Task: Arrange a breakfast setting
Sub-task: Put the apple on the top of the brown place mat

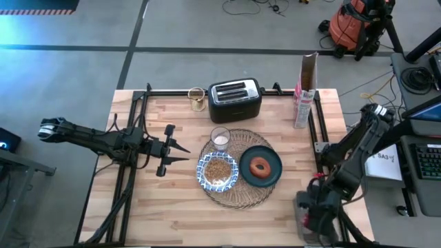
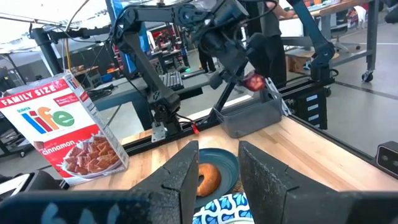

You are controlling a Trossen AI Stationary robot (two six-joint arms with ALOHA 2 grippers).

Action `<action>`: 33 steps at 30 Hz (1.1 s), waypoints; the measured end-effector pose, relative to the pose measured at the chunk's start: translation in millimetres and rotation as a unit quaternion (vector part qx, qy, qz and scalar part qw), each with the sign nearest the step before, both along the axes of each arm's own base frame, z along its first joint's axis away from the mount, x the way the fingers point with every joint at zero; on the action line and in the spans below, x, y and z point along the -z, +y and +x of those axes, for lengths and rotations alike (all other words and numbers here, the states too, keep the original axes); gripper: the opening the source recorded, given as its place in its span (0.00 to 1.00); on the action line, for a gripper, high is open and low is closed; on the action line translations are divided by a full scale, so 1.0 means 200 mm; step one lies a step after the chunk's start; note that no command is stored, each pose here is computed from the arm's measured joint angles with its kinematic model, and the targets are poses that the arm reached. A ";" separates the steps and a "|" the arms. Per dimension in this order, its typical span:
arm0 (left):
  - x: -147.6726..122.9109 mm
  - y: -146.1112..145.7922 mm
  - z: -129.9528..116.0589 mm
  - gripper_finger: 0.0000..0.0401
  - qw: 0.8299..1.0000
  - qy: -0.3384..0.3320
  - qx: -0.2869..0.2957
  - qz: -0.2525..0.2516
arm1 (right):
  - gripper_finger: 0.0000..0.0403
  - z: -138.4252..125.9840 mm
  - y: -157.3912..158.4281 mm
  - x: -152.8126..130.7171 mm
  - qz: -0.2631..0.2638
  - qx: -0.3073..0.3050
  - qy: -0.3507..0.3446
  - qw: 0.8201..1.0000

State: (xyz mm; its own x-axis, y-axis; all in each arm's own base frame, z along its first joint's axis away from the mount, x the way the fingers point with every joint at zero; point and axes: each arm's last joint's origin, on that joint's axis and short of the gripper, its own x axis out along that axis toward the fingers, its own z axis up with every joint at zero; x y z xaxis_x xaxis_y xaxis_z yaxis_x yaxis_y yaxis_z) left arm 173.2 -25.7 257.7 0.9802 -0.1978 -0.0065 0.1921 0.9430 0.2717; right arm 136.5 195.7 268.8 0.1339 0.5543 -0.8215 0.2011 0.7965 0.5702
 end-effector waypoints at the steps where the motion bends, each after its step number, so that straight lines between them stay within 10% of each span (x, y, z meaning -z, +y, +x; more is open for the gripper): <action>1: 0.00 0.00 0.00 0.24 1.000 0.000 0.000 0.000 | 0.50 0.01 -0.01 -0.01 -0.009 0.016 -0.021 1.000; 10: 0.00 0.00 0.00 0.24 1.000 0.000 0.000 0.000 | 0.50 0.16 -0.17 -0.03 -0.174 0.088 -0.222 0.955; 20: 0.00 0.00 0.00 0.24 1.000 0.000 0.000 0.000 | 0.50 0.34 -0.37 -0.02 -0.303 0.197 -0.259 0.896; 29: 0.00 0.00 0.00 0.24 1.000 0.000 0.000 0.000 | 0.50 0.43 -0.56 -0.04 -0.310 0.489 -0.277 0.767; 33: 0.00 0.00 0.00 0.24 1.000 0.000 0.001 0.000 | 0.50 0.48 -0.58 -0.06 -0.305 0.488 -0.300 0.761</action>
State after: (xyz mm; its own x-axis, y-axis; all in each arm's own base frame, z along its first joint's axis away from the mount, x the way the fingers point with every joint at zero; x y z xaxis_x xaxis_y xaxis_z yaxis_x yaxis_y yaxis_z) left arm 173.2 -25.7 257.7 0.9800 -0.1988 -0.0068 0.1932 0.9430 0.2710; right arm 231.9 79.1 281.6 0.6900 -0.5092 -0.5144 0.7153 0.5887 0.3767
